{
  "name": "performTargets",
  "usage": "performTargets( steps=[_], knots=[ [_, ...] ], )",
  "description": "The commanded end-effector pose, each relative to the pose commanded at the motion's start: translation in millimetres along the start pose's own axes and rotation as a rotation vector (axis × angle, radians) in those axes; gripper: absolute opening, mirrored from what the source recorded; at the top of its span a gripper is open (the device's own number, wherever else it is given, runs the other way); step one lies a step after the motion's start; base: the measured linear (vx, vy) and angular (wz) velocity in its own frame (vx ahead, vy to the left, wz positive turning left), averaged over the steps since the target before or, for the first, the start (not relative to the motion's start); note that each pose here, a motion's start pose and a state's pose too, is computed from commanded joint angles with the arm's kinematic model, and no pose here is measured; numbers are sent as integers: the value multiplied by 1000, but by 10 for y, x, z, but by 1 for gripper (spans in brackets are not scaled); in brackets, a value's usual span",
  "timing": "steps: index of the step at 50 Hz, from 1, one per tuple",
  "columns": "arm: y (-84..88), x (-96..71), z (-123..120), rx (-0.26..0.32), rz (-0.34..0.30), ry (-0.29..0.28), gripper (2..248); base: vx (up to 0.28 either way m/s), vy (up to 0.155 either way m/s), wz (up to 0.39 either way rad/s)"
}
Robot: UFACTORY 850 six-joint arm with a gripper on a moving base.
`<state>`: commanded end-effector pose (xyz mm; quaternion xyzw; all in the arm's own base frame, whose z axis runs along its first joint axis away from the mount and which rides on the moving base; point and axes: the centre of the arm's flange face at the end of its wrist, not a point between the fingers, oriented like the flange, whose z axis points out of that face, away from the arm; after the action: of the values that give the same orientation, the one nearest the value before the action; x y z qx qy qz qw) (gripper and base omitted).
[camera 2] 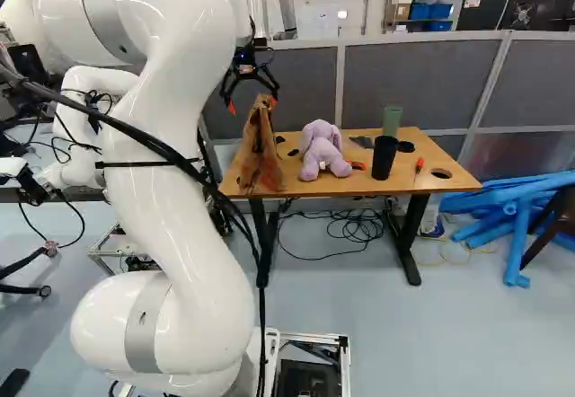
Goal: Pick up the bag on the ground and place it on the table
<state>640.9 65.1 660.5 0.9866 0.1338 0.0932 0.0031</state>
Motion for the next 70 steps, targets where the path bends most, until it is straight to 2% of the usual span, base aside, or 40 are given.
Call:
performTargets(
  steps=[47, 70],
  knots=[
    [-23, -136, -720, -20, 0, 115, 247, 0, 0, 0],
    [-24, -144, -758, -21, 0, 121, 247, 0, 0, 0]
  ],
)
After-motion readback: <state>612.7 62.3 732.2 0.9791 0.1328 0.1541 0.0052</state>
